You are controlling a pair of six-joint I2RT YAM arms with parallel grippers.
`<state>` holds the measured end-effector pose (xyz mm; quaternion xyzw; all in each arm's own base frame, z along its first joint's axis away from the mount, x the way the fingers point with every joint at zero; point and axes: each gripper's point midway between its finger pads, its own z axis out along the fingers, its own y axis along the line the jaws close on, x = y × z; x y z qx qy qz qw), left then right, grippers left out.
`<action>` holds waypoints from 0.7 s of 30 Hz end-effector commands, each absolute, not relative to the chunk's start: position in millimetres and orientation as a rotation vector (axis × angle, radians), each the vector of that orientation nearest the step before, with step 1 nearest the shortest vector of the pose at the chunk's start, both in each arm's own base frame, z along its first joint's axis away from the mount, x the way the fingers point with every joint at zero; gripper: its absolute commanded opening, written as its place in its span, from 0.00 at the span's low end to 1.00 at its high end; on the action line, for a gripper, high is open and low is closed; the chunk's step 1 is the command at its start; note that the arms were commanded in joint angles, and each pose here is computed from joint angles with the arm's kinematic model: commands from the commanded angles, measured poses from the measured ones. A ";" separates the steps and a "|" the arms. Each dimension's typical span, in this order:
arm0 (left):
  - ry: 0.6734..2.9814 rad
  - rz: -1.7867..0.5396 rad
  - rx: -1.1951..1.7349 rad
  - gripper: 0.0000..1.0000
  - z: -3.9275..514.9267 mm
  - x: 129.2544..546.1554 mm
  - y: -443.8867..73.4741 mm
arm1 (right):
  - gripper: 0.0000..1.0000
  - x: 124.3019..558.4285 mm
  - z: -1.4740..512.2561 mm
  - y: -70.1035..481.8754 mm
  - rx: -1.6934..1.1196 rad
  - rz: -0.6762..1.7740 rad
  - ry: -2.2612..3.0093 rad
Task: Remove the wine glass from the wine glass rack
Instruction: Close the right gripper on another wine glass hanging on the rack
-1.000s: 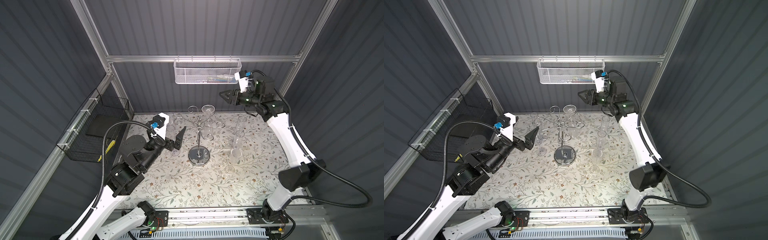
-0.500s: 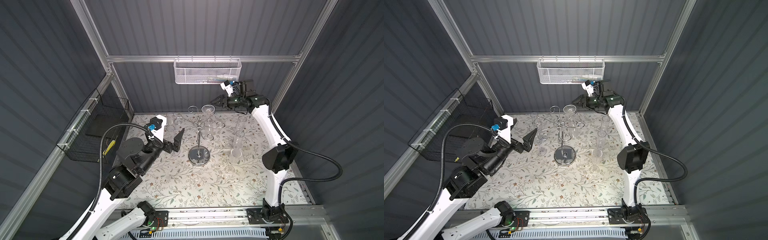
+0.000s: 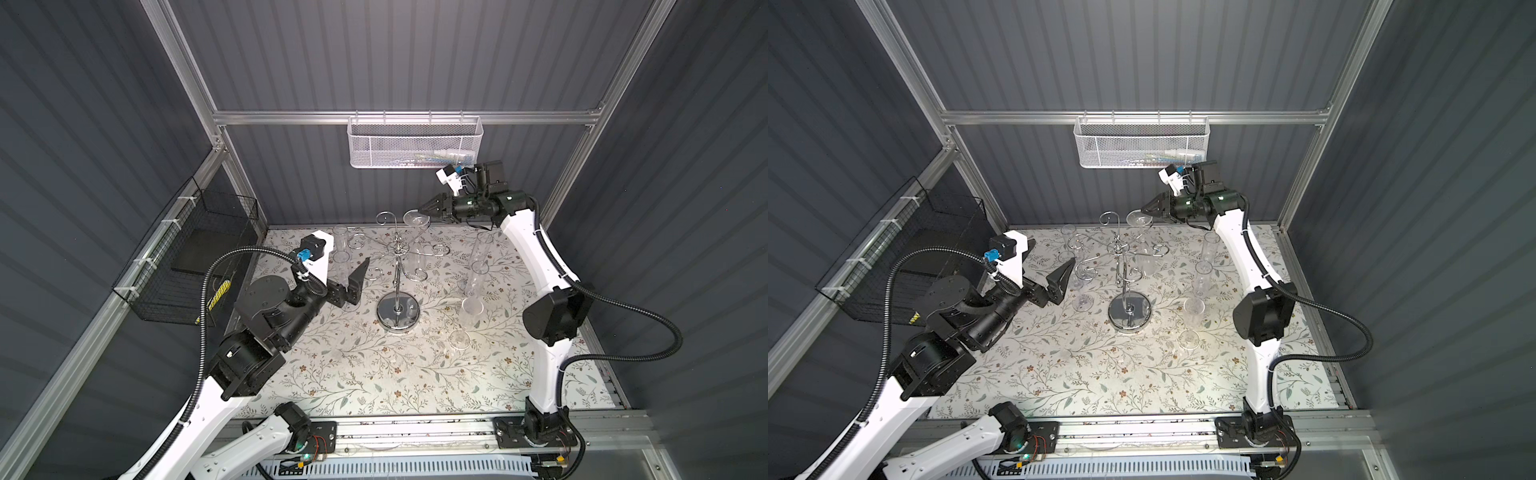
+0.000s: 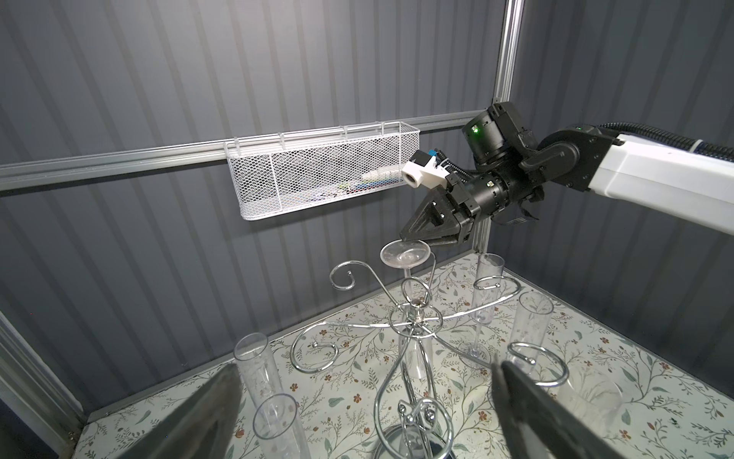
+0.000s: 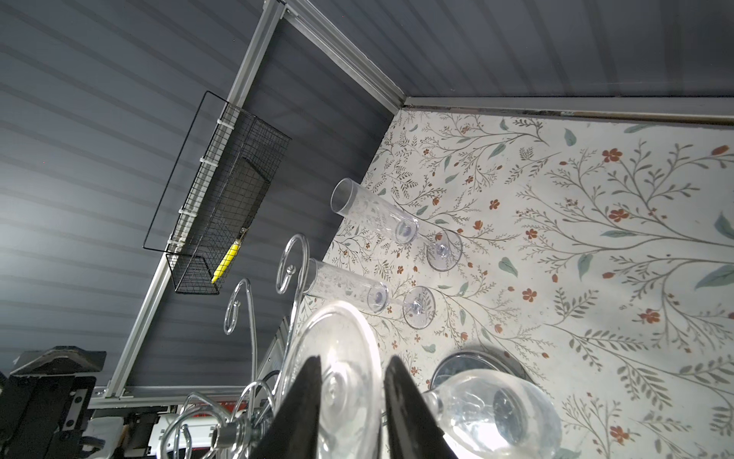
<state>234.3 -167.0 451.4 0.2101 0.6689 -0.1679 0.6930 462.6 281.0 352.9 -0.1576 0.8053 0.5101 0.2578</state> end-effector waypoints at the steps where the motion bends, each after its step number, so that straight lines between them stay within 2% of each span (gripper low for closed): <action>1: 1.492 -0.390 0.466 1.00 451.2 231.0 -166.3 | 0.26 457.1 362.8 283.3 -0.461 1.392 2.159; 18: 1.489 -0.399 0.471 1.00 453.7 232.1 -169.3 | 0.01 455.1 379.5 282.2 -0.461 1.418 2.106; 21: 1.488 -0.398 0.469 1.00 454.2 231.8 -168.6 | 0.00 454.1 383.3 282.6 -0.460 1.429 2.096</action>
